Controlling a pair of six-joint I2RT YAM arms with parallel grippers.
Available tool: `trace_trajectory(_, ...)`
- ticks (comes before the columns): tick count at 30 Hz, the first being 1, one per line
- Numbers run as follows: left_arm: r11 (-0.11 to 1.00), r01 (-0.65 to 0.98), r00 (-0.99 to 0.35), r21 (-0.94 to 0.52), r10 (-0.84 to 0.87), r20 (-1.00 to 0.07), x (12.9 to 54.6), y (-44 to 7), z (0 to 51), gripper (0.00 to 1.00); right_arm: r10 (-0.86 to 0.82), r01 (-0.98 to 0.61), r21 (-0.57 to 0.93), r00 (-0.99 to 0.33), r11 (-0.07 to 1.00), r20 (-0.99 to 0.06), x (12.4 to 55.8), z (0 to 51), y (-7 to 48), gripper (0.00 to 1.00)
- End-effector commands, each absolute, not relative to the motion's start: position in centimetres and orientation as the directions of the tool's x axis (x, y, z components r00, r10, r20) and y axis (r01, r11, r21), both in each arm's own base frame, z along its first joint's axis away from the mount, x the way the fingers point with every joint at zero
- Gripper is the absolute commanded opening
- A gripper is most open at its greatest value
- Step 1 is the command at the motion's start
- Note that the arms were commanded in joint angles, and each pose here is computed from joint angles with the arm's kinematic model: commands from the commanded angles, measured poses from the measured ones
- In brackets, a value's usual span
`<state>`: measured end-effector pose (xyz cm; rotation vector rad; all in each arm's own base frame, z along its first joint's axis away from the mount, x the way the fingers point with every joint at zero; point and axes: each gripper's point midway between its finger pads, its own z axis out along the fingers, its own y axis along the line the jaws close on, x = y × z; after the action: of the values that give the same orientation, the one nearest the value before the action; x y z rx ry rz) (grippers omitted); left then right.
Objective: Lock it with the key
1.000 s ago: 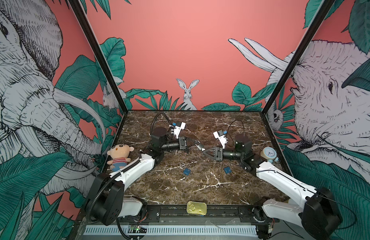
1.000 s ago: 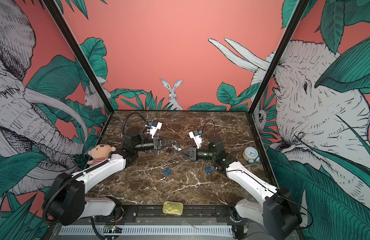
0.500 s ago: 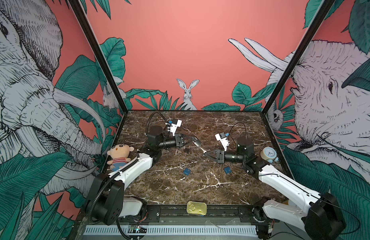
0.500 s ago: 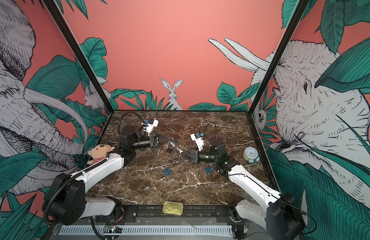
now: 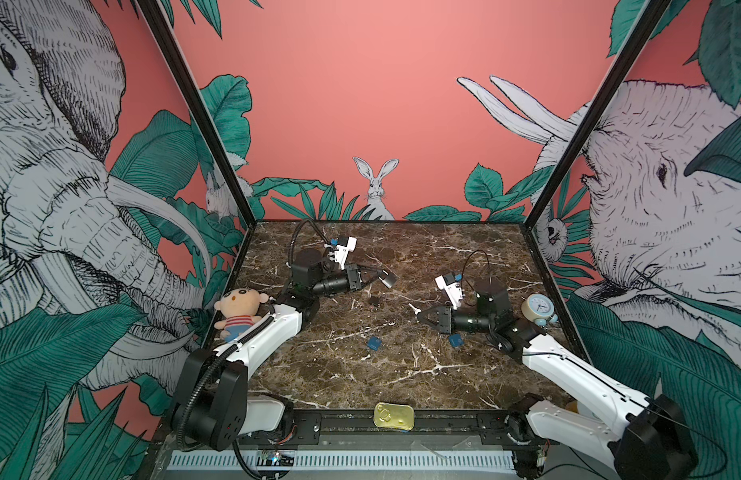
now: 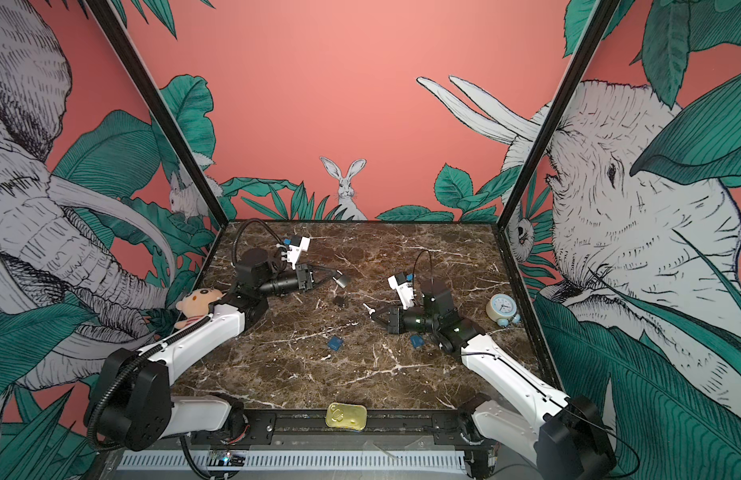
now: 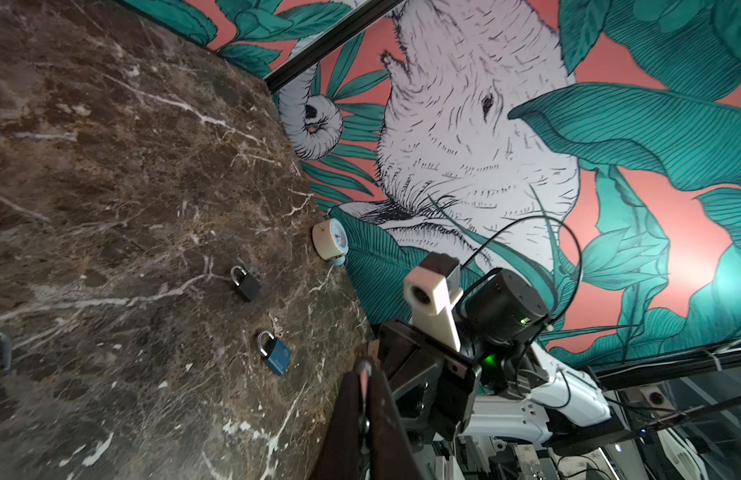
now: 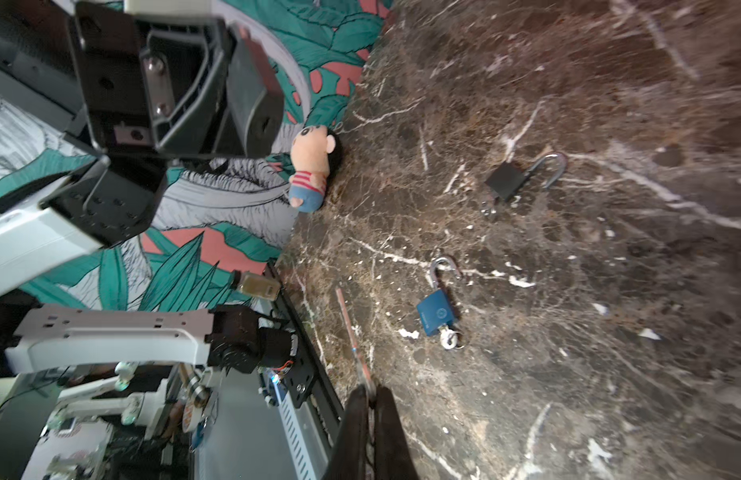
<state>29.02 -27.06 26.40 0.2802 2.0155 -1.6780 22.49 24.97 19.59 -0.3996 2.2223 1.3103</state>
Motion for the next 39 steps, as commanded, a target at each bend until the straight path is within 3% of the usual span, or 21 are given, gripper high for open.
trace_trajectory(1, 0.264, 0.505, -0.838, -0.822, -0.076, -0.54, 28.2, -28.0, 25.9, 0.0, 0.065, -0.462, 0.667, -0.793, 0.585, -0.606, 24.5, 19.4, 23.1, 0.0)
trace_trajectory(14, 0.376, 0.41, -0.911, -0.831, 0.137, -0.388, 32.7, -35.9, 17.3, 0.0, 0.271, -0.25, 0.655, -0.763, 0.713, -0.587, 31.6, 17.2, 18.0, 0.0)
trace_trajectory(19, 0.392, 0.378, -0.926, -0.839, 0.17, -0.337, 35.4, -38.5, 15.0, 0.0, 0.323, -0.206, 0.678, -0.758, 0.705, -0.567, 33.7, 16.2, 16.9, 0.0)
trace_trajectory(39, 0.472, 0.31, -0.939, -0.826, 0.29, -0.186, 38.8, -43.4, 7.7, 0.0, 0.29, -0.184, 0.641, -0.775, 0.745, -0.561, 35.5, 13.4, 16.2, 0.0)
